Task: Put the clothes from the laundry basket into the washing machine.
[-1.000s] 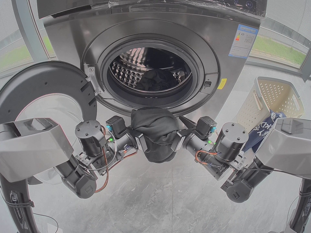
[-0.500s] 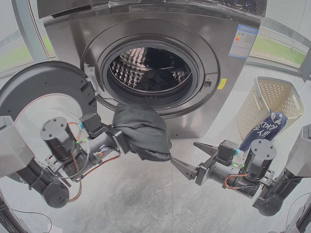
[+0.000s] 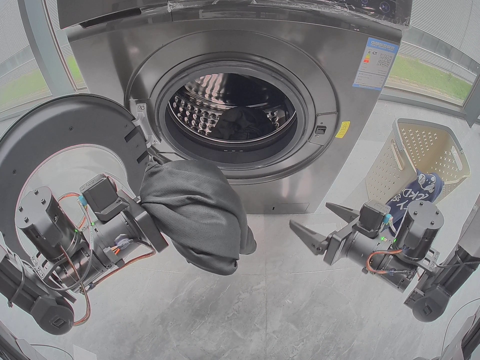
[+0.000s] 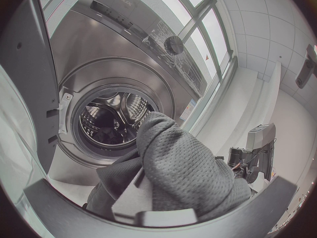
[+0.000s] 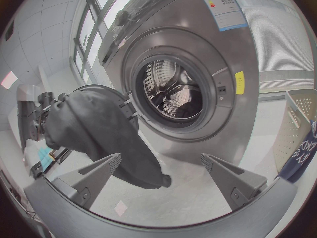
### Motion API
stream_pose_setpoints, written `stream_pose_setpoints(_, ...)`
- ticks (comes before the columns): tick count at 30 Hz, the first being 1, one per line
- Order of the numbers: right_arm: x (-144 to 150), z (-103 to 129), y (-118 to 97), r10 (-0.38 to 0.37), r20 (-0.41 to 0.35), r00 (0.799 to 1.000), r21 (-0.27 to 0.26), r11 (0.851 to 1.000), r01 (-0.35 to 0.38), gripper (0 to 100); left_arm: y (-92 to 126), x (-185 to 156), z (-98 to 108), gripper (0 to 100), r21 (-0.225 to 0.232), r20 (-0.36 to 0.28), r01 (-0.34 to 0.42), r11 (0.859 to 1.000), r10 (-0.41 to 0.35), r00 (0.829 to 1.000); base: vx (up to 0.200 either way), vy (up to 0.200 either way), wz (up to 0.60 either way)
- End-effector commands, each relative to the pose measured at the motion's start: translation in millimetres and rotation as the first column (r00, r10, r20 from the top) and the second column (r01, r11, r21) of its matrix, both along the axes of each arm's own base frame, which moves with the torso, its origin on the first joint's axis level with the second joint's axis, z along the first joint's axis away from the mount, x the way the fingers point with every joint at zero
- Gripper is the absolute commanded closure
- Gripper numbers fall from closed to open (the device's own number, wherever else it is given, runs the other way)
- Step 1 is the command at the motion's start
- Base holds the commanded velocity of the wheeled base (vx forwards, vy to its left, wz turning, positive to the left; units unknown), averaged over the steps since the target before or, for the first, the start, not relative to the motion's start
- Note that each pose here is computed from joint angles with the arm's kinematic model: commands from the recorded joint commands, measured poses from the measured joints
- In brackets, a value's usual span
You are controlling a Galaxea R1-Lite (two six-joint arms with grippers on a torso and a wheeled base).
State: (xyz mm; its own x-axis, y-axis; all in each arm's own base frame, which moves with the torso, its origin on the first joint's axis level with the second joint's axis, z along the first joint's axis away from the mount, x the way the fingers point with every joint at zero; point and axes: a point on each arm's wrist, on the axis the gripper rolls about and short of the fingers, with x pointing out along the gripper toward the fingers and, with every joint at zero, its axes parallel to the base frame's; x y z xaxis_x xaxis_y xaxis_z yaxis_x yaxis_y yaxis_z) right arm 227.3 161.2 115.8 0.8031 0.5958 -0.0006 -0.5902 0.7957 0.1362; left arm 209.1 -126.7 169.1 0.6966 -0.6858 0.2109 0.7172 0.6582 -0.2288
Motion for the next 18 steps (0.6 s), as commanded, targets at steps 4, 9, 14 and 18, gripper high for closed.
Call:
stream_pose_setpoints(4,21.7,-4.7,-16.9,-0.141,0.015,0.99,-0.019,0.99,0.141,0,6.3,0.9,-3.7,100,0.019,-0.005,-0.023,1.0,0.023,1.0,0.0,0.0,0.0)
stream_pose_setpoints(9,23.9,-5.7,-17.7,-0.148,0.022,0.989,-0.014,0.989,0.149,0,6.4,-0.9,-7.6,100,0.053,0.004,-0.027,0.998,0.026,1.0,0.0,0.0,0.0)
stream_pose_setpoints(14,22.6,-5.9,-16.0,-0.142,0.02,0.99,-0.013,0.99,0.143,0,6.6,-1.2,-8.3,100,0.071,0.018,-0.032,0.997,0.031,0.999,0.04,0.0,0.0)
stream_pose_setpoints(18,21.9,-5.7,-14.3,-0.136,0.021,0.99,-0.012,0.991,0.136,0,6.7,-1.4,-9.3,100,0.074,0.015,-0.032,0.997,0.031,0.999,0.2,0.0,0.0)
